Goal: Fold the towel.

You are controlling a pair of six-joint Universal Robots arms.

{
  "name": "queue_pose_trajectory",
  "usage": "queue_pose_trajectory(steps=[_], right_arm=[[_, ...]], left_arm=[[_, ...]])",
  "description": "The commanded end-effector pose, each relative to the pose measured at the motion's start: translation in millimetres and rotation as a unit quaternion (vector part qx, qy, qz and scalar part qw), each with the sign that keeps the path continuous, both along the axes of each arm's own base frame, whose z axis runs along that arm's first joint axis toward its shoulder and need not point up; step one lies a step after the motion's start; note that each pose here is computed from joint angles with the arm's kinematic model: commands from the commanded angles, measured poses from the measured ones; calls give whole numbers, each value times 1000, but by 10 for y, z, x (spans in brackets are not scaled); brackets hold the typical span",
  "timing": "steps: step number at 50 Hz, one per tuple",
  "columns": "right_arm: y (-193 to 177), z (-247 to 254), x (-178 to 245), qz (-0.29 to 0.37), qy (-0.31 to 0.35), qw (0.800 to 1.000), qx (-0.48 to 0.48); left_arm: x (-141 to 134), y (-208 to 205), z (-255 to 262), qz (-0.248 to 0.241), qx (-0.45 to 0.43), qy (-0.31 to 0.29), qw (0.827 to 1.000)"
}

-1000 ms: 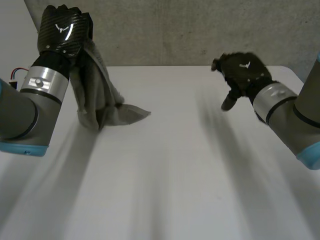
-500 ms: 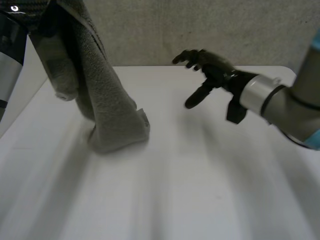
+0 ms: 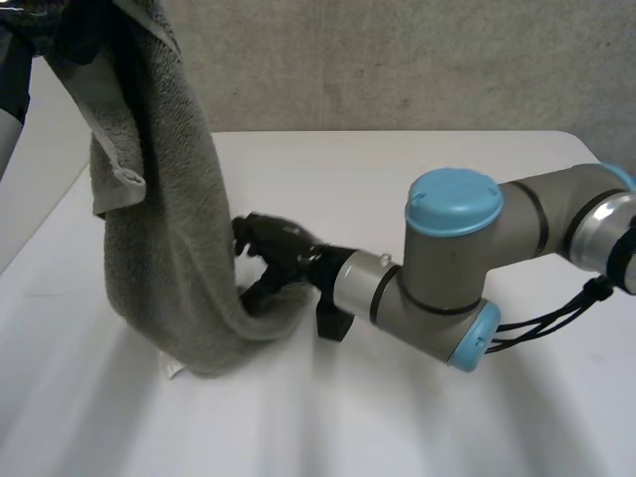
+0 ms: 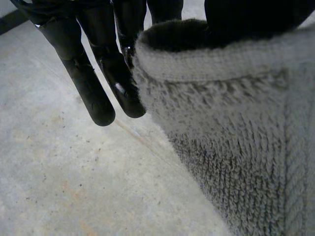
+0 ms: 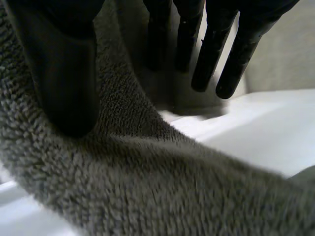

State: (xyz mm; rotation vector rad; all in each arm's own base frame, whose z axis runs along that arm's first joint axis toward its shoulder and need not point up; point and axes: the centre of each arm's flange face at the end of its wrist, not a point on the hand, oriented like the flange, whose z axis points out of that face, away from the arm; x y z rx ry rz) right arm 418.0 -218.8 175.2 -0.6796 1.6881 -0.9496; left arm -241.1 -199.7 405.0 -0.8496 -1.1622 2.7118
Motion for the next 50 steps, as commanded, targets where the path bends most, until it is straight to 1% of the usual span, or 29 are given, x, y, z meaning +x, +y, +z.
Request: queue_pose_trajectory(steps=[1,3,10,14,16,17,18,19,20,21,22,25,26,27,28,30,34,36,37,39,40,41,42,44,45,47,48,49,50], right_arm=[[193,-42,21,67,7,997,29],[240,-106,43,81,13,996,39],[236,-189,100,82,14,996,41],[74,-102,105,42,8,999,19],[-124,115,88,-12,-8,1000,-26],[-126,116,87,-12,-8,1000,-27],[-353,362,-3,-63,-26,995,-75],[-355,364,-4,-63,-27,995,-76],[-615,671,-173,-124,-45,981,-139],[-818,984,-359,-183,-61,960,-204],[-820,987,-361,-184,-61,959,-205],[-967,1918,-816,-319,-116,862,-376],[-967,1921,-817,-319,-116,862,-376],[-933,2094,-887,-335,-132,841,-404],[-884,2169,-915,-335,-139,833,-417],[-848,2183,-931,-329,-137,834,-421],[-785,2035,-904,-310,-118,847,-415],[-740,1798,-874,-303,-81,853,-417],[-740,1797,-874,-303,-81,853,-417],[-729,1498,-876,-295,-20,854,-427],[-729,1496,-876,-295,-19,854,-427],[-720,1326,-878,-288,15,854,-433],[-719,1324,-878,-287,15,854,-434],[-714,836,-882,-264,99,860,-425],[-714,833,-882,-264,99,860,-425],[-671,312,-914,-225,194,866,-402],[-670,310,-914,-225,194,866,-401],[-632,81,-938,-201,237,868,-386],[-582,-112,-964,-179,275,870,-369]], left_arm=[[-29,-180,-94,5,16,-8,1000],[-41,-219,-113,6,22,-9,1000],[-63,-307,-138,9,26,-9,1000],[-84,-379,-83,12,20,-3,1000],[-98,-443,-49,17,17,1,1000],[-102,-521,12,25,10,10,1000],[-104,-593,92,35,1,21,999],[-104,-594,93,35,1,21,999],[-114,-669,161,44,-5,31,999],[-135,-723,237,49,-14,42,998],[-135,-724,238,49,-14,42,998],[-179,-897,420,58,-46,65,995],[-179,-897,420,58,-46,65,995],[-179,-971,423,62,-53,69,994],[-195,-1035,380,63,-53,69,994],[-220,-1087,314,63,-49,67,995],[-311,-1169,74,58,-21,57,997],[-381,-1250,-302,53,23,35,998],[-381,-1250,-304,53,23,35,998],[-435,-1300,-692,52,69,14,996],[-435,-1300,-694,52,69,14,996],[-464,-1312,-908,50,96,3,994],[-464,-1312,-910,50,97,3,994],[-539,-1254,-1371,40,154,-26,987],[-540,-1254,-1373,40,154,-26,987],[-567,-1175,-1864,34,213,-60,975],[-567,-1174,-1866,34,213,-60,975],[-564,-1134,-2062,34,236,-74,968],[-564,-1133,-2064,34,237,-75,968]])
